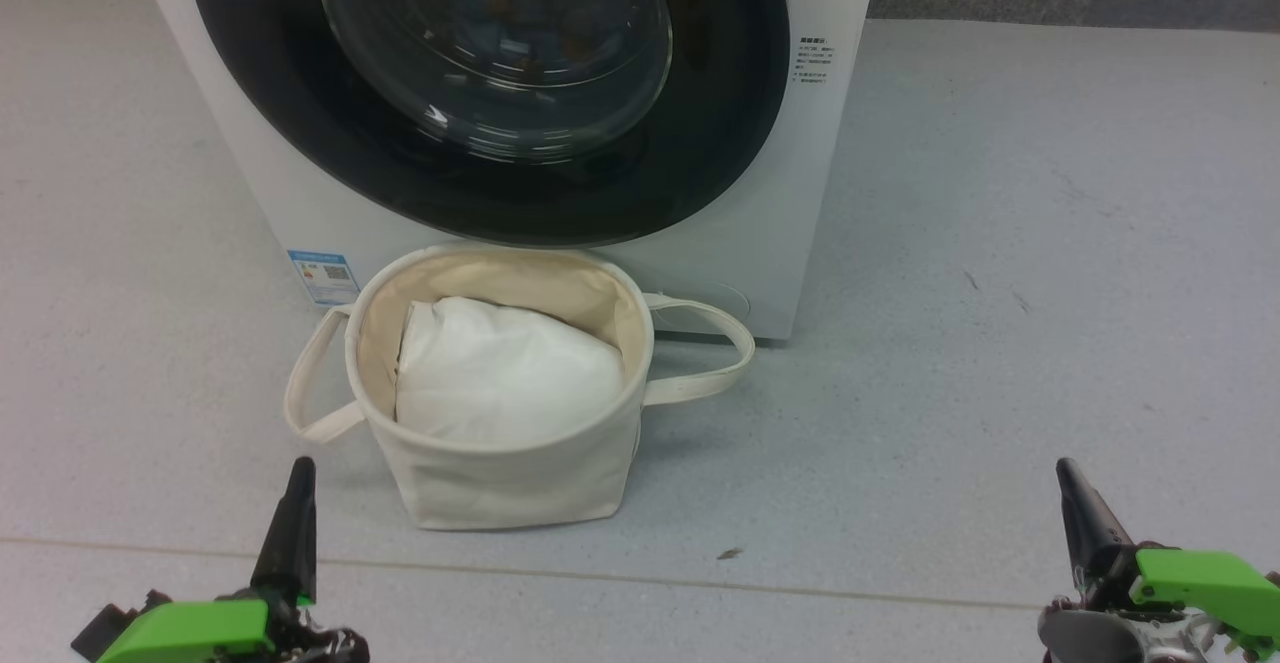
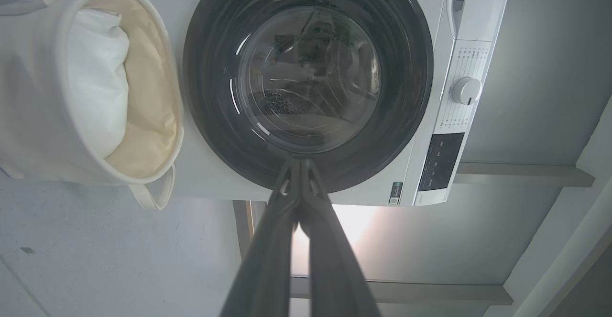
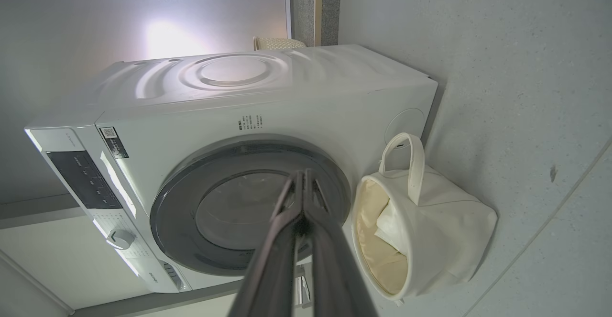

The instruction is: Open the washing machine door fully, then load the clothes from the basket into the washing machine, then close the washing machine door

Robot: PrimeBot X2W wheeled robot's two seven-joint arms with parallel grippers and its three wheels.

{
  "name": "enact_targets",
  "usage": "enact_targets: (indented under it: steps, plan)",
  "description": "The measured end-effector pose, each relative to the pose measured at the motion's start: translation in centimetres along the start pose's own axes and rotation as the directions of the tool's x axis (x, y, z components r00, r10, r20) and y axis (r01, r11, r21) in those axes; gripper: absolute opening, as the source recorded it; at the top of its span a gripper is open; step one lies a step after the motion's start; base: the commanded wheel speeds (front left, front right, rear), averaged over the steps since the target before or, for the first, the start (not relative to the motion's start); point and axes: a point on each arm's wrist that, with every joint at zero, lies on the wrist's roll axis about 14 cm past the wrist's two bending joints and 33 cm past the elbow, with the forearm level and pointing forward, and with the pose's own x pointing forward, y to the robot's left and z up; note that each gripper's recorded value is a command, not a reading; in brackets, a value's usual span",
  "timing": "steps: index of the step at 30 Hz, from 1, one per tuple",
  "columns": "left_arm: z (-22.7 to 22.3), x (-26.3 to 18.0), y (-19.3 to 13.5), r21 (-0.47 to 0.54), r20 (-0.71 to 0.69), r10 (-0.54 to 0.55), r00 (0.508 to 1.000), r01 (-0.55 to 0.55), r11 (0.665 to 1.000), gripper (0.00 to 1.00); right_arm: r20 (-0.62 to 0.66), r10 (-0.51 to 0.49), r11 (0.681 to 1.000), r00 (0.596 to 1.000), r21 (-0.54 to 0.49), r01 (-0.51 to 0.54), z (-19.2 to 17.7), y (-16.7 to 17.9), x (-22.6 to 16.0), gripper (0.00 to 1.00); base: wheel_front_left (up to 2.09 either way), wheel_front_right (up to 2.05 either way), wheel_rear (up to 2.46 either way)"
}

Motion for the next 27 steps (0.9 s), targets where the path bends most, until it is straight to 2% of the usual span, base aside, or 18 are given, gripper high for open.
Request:
enact_targets:
  steps: [27]
  plan:
    - [0.00, 0.00, 0.00, 0.000, 0.000, 0.000, 1.000, 0.000, 1.000, 0.00, 0.000, 0.000, 1.000, 1.000, 0.000, 0.000, 0.00, 0.00, 0.00, 0.00, 0.00, 0.00, 0.00]
